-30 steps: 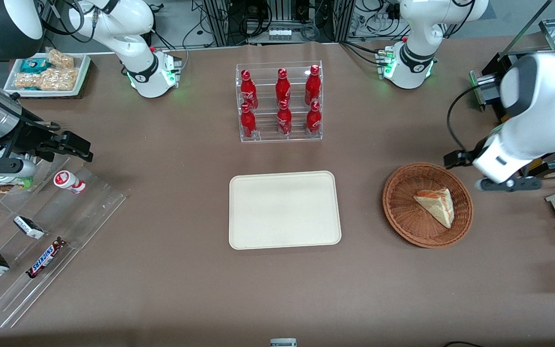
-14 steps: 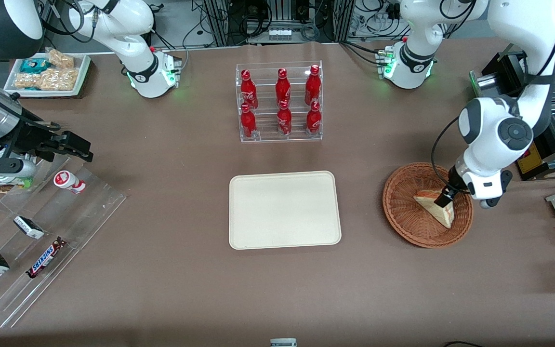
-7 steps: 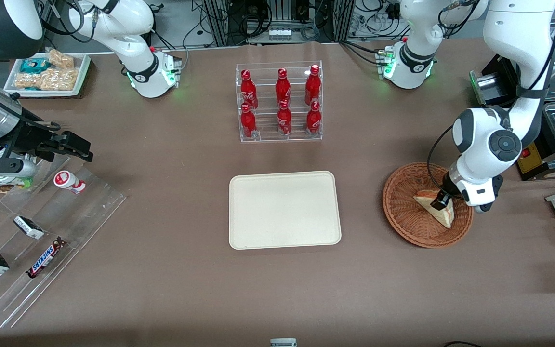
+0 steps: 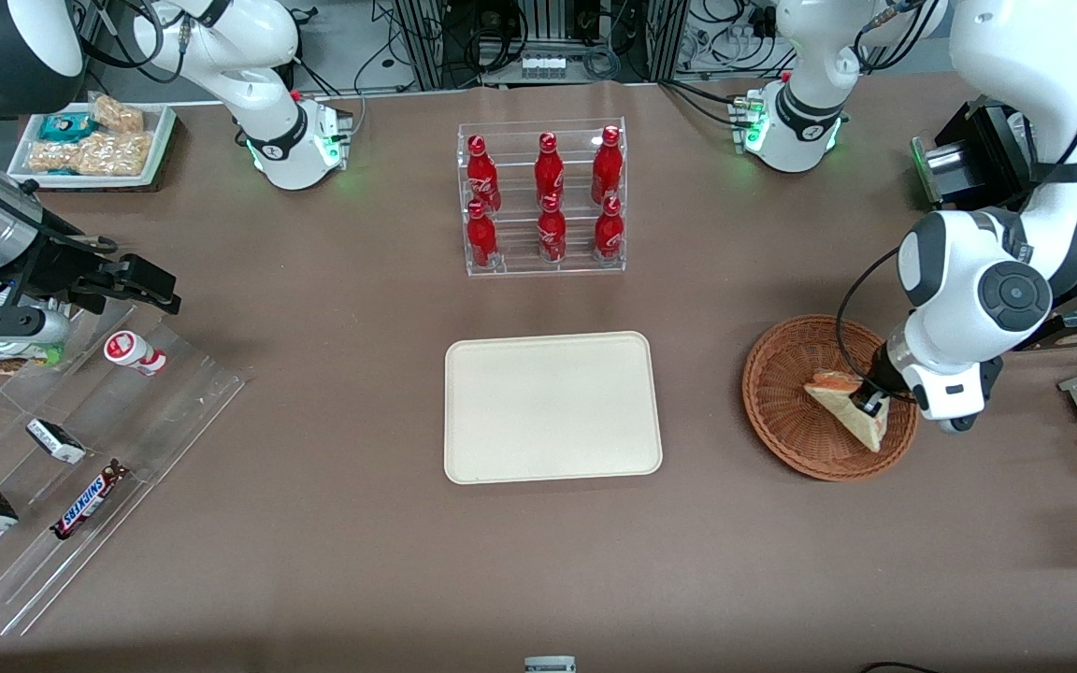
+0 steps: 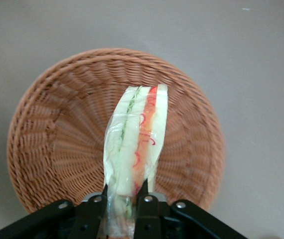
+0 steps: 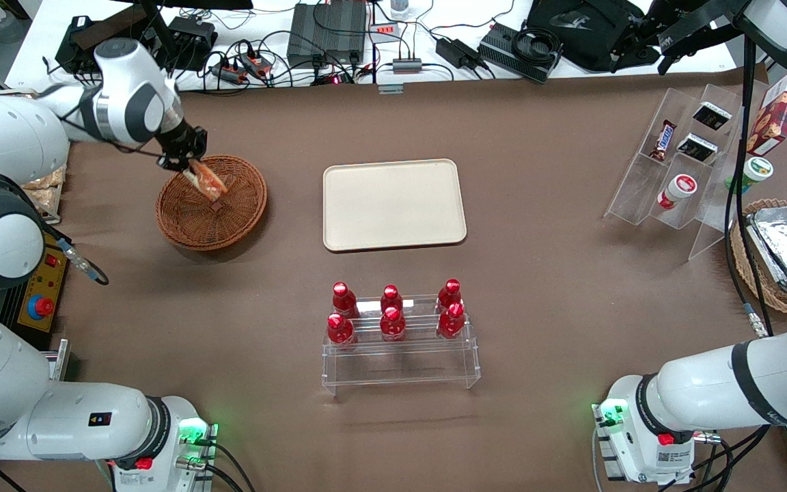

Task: Place sandwich from basket to tray
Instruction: 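Carry the sandwich with the left gripper over the cream tray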

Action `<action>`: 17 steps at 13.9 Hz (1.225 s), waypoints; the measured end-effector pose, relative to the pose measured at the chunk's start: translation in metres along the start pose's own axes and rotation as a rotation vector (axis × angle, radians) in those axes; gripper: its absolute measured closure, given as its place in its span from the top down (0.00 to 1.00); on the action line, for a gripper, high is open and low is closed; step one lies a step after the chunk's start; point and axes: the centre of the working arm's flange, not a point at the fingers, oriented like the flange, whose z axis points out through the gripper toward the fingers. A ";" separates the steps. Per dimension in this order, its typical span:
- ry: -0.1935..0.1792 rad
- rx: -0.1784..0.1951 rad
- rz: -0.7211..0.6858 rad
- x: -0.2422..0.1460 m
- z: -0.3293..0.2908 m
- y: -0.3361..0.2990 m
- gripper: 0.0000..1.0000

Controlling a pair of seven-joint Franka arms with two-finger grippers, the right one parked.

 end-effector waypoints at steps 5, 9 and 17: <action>-0.008 -0.047 0.200 -0.102 -0.022 0.078 0.13; -0.009 -0.073 0.432 -0.207 -0.008 0.151 0.13; -0.006 -0.124 0.660 -0.359 0.027 0.218 0.13</action>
